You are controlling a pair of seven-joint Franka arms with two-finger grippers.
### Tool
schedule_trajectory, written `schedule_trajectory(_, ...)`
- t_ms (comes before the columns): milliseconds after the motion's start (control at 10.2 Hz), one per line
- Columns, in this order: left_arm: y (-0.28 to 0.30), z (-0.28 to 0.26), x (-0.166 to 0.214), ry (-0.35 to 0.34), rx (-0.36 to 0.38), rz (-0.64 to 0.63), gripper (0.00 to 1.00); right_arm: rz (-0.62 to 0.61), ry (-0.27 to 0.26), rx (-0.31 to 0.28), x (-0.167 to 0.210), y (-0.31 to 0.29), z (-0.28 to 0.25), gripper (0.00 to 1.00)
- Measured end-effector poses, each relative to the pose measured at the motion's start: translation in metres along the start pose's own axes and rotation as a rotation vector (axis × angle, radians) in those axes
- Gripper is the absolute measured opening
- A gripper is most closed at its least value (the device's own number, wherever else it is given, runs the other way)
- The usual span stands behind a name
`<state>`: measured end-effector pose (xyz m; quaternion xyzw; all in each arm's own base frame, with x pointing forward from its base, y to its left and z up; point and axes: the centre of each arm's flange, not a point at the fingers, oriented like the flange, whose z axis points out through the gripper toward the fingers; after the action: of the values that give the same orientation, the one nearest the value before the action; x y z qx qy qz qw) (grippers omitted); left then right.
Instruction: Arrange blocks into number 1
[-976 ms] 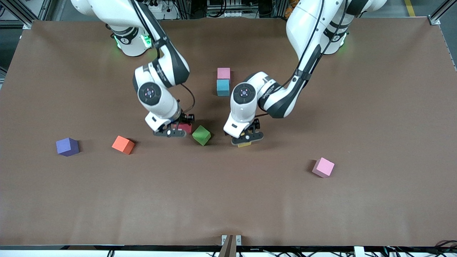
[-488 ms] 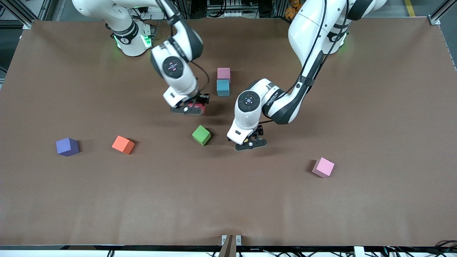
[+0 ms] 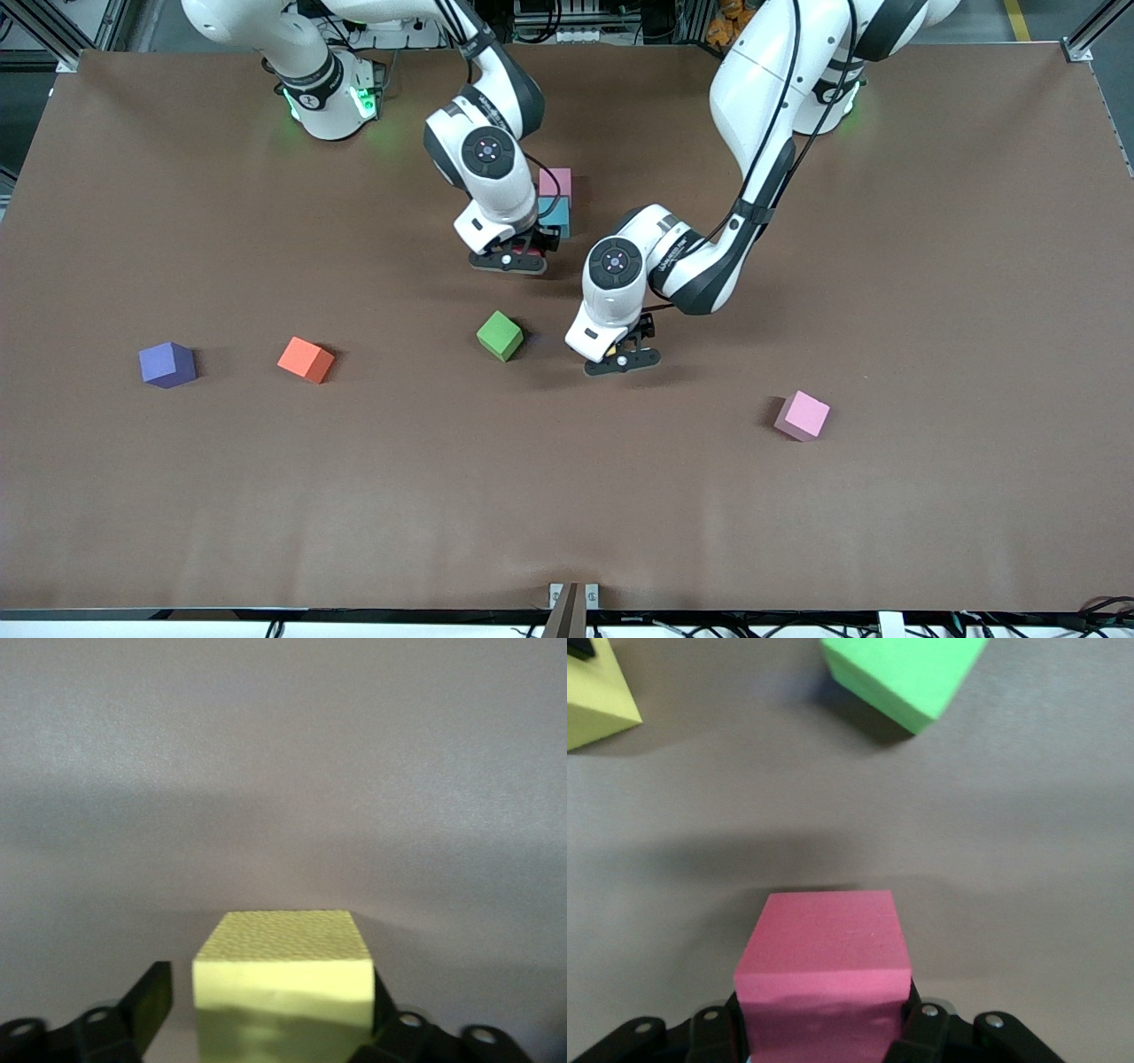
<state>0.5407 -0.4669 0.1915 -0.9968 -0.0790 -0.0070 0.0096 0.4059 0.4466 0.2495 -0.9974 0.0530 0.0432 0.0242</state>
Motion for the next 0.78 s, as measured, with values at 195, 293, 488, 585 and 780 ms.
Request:
schedule_trajectory(195,0.001,0.000,0.000,0.000,-0.001,0.001,0.62,-0.031,0.001,-0.013,-0.008,-0.019,0.015,0.60)
schedule_trajectory(293,0.001,0.000,0.000,0.000,-0.002,0.001,0.62,-0.046,-0.002,-0.021,-0.015,-0.026,0.023,0.60)
schedule_trajectory(488,0.001,-0.001,0.000,0.001,-0.003,0.001,0.62,-0.070,-0.011,-0.025,-0.029,-0.036,0.029,0.60)
schedule_trajectory(585,0.002,-0.002,0.000,0.002,-0.004,0.001,0.62,-0.078,-0.017,-0.023,-0.035,-0.040,0.030,0.60)
schedule_trajectory(780,0.004,-0.006,0.002,0.007,-0.013,-0.002,0.62,-0.091,-0.023,-0.023,-0.044,-0.045,0.032,0.61)
